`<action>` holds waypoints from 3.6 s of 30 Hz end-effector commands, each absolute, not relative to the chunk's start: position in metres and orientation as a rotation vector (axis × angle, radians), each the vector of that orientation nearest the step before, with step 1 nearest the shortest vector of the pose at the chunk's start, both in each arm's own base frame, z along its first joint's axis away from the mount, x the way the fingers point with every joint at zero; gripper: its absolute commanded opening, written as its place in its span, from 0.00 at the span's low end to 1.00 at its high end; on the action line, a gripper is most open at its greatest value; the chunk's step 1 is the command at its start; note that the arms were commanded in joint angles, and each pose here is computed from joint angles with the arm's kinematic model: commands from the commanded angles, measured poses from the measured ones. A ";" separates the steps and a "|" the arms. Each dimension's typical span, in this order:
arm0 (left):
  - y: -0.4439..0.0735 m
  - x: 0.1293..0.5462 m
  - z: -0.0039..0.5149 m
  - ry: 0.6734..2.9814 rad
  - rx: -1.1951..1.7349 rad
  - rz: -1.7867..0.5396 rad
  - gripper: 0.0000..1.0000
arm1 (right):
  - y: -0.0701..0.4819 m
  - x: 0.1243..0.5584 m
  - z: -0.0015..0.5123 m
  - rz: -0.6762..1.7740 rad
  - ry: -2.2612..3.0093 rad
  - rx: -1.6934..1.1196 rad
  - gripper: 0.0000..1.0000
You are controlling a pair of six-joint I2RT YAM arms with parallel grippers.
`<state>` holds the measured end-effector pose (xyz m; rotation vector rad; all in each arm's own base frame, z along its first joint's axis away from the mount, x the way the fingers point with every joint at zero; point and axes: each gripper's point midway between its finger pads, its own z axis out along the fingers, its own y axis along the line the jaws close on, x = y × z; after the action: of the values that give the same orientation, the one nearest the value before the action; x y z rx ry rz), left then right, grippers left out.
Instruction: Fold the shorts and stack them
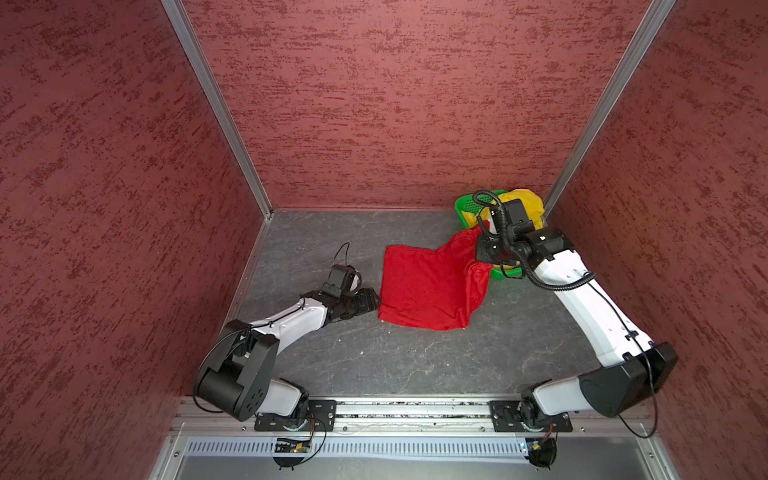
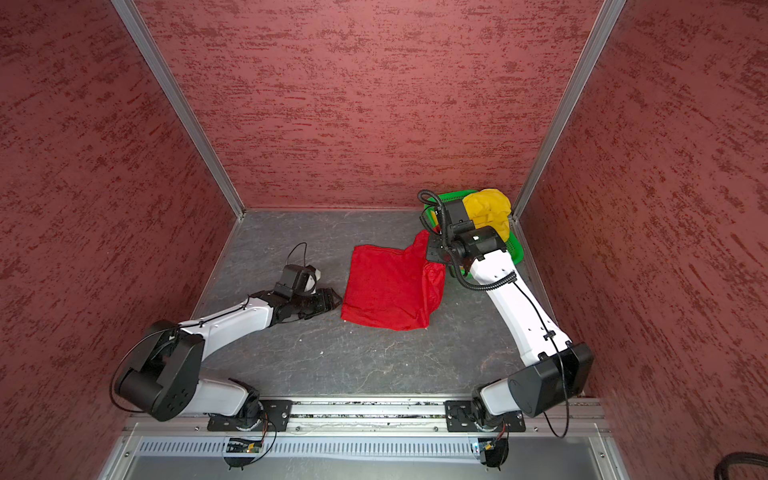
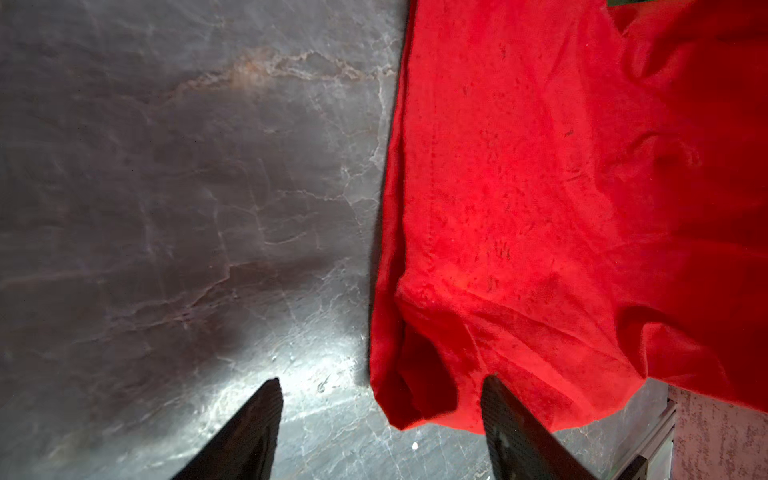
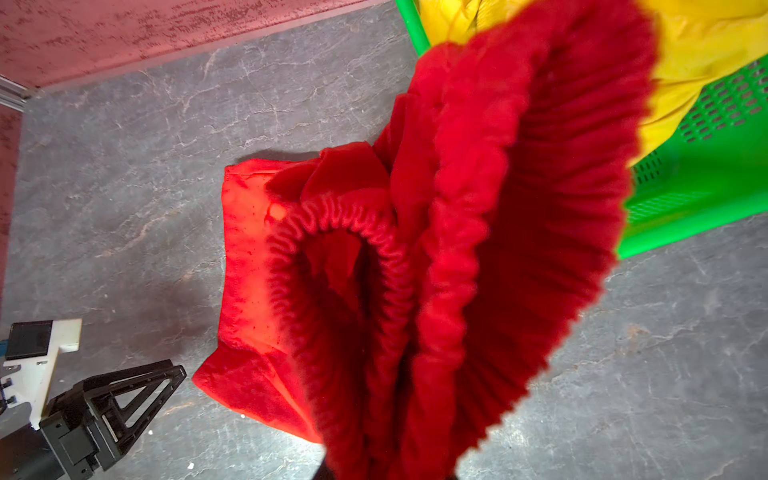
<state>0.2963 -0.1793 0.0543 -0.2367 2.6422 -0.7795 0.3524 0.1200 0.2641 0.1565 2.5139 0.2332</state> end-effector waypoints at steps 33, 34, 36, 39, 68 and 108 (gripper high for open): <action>-0.225 0.311 0.013 2.646 -0.242 -0.967 0.34 | 0.293 0.385 0.194 0.481 2.538 0.074 0.00; -0.225 0.311 0.013 2.647 -0.241 -0.965 0.34 | 0.301 0.385 0.187 0.501 2.547 0.066 0.00; -0.224 0.310 0.014 2.646 -0.242 -0.956 0.34 | 0.315 0.385 0.171 0.534 2.570 0.055 0.00; -0.221 0.312 0.019 2.638 -0.246 -0.945 0.37 | 0.336 0.385 0.146 0.598 2.603 0.047 0.00; -0.252 0.320 0.147 2.440 0.093 -0.816 0.38 | 0.229 0.351 0.114 0.746 2.500 0.237 0.23; -0.119 0.349 0.066 2.745 -0.119 -0.043 1.00 | 0.290 0.316 0.117 0.962 2.348 0.111 0.51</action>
<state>0.3586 -0.1424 0.0973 -0.0714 2.6119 -0.1700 0.3209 0.3110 0.1420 0.0647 2.2821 1.0779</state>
